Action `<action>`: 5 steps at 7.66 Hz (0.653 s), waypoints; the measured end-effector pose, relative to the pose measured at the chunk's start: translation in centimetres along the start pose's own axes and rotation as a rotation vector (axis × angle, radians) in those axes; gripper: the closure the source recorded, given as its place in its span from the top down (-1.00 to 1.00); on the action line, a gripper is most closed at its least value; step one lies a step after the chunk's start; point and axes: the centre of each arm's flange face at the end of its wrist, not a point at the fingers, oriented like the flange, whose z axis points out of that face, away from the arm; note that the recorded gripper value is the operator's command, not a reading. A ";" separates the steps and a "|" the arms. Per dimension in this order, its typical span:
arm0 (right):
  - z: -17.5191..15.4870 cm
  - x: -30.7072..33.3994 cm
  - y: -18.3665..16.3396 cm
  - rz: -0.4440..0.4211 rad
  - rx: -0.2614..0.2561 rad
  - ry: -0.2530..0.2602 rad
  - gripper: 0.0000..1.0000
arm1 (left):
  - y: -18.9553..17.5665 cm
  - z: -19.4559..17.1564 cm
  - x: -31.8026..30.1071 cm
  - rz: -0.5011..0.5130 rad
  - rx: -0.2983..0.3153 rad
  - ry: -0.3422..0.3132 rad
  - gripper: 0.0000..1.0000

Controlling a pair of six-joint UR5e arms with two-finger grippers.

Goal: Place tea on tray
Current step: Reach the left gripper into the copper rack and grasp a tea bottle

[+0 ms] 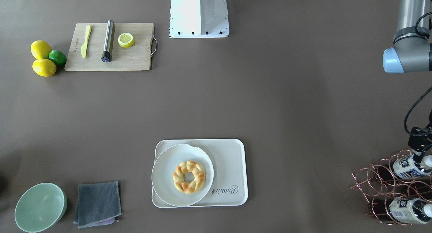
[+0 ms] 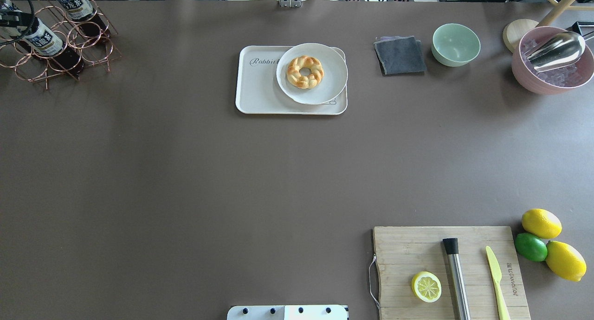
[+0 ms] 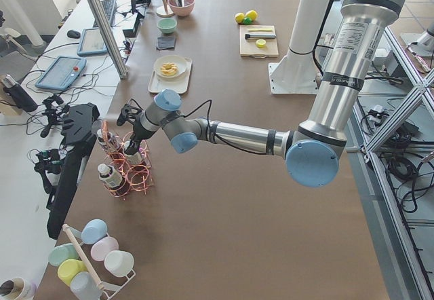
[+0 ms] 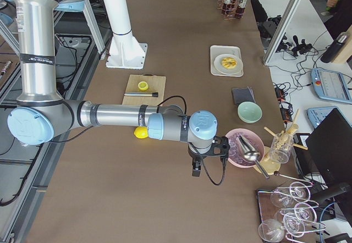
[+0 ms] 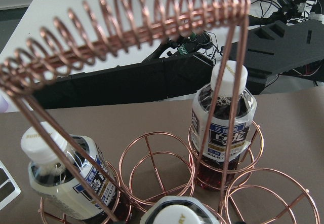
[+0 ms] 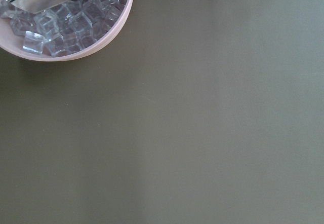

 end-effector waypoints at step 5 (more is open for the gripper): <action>0.4 0.4 0.6 0.005 -0.007 0.000 1.00 | -0.3 -0.2 0.0 0.011 0.001 0.000 -1.00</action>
